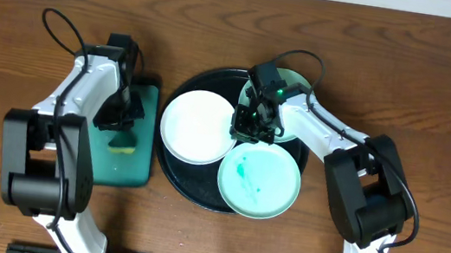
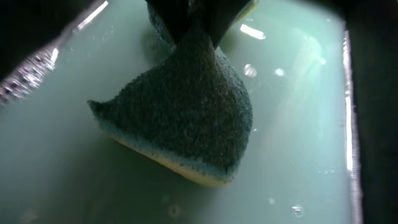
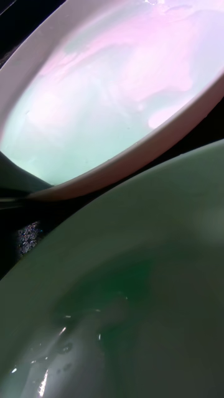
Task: Clean dirty plates on tray and stack at the side
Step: 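Return the sponge to the water tray with the left gripper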
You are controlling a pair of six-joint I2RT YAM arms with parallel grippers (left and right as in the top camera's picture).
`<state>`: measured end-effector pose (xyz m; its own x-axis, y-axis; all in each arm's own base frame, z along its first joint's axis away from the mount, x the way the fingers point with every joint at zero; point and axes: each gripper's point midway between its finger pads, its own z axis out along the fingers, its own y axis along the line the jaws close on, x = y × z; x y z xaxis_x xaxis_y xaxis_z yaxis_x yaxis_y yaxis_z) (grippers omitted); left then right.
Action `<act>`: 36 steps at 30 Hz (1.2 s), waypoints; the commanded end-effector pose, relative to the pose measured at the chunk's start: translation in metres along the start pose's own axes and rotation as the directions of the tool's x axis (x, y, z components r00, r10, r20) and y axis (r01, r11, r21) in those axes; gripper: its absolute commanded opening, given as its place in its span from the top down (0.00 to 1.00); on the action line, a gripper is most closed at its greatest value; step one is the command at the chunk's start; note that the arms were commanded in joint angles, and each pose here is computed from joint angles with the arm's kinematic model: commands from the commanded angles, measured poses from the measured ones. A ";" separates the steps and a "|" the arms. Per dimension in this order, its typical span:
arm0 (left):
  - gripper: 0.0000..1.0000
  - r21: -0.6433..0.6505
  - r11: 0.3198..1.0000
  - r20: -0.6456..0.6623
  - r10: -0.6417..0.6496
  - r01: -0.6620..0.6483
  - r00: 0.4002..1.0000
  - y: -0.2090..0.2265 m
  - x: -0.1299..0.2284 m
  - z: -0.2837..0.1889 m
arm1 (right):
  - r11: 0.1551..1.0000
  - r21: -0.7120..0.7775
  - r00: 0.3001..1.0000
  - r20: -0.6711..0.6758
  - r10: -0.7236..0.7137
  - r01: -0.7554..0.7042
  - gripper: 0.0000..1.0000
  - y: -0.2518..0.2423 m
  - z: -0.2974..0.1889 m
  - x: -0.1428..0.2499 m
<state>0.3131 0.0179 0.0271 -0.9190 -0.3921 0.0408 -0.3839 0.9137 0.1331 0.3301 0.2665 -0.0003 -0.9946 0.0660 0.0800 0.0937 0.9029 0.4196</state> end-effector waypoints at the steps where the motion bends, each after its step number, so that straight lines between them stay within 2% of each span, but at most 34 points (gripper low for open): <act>1: 0.77 0.001 1.000 -0.005 0.005 -0.005 1.000 0.000 -0.001 0.003 | 0.994 0.105 0.997 -0.066 0.030 -0.023 0.99 -0.034 0.025 0.019; 2: 0.65 0.009 1.000 -0.007 0.005 -0.005 1.000 -0.002 0.000 0.003 | 0.994 0.105 0.997 -0.066 0.030 -0.023 0.99 -0.034 0.025 0.019; 5: 0.44 0.039 0.999 -0.010 0.010 -0.009 1.000 -0.006 0.002 -0.001 | 0.994 0.105 0.997 -0.066 0.030 -0.023 0.99 -0.034 0.025 0.019; 11: 0.40 0.109 0.994 0.080 0.003 -0.012 0.997 -0.008 0.001 -0.039 | 0.995 0.096 0.997 -0.071 0.024 -0.017 0.99 -0.032 0.025 0.020; 15: 0.27 0.150 0.989 0.177 -0.012 -0.015 0.984 -0.001 0.006 -0.079 | 0.999 0.030 0.995 -0.096 -0.021 0.024 0.99 -0.020 0.025 0.023; 24: 0.20 0.212 0.977 0.324 -0.033 -0.039 0.945 0.017 0.041 -0.146 | 0.988 -0.153 0.982 -0.188 0.002 -0.031 0.98 0.000 0.013 0.029; 32: 0.20 0.210 0.977 0.322 -0.032 -0.038 0.946 0.024 0.053 -0.152 | 0.928 -0.364 0.969 -0.246 -0.012 -0.081 0.98 0.010 -0.013 0.020; 36: 0.19 0.210 0.977 0.321 -0.032 -0.038 0.947 0.024 0.054 -0.152 | 0.916 -0.392 0.973 -0.231 -0.004 -0.089 0.98 0.003 -0.021 0.010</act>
<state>0.2697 0.0028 0.1837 -0.8803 -0.3781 -0.2865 -0.3698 0.9252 -0.0850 0.3217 0.2596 0.0111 -0.9612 0.0022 0.2760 0.1936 0.7181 0.6684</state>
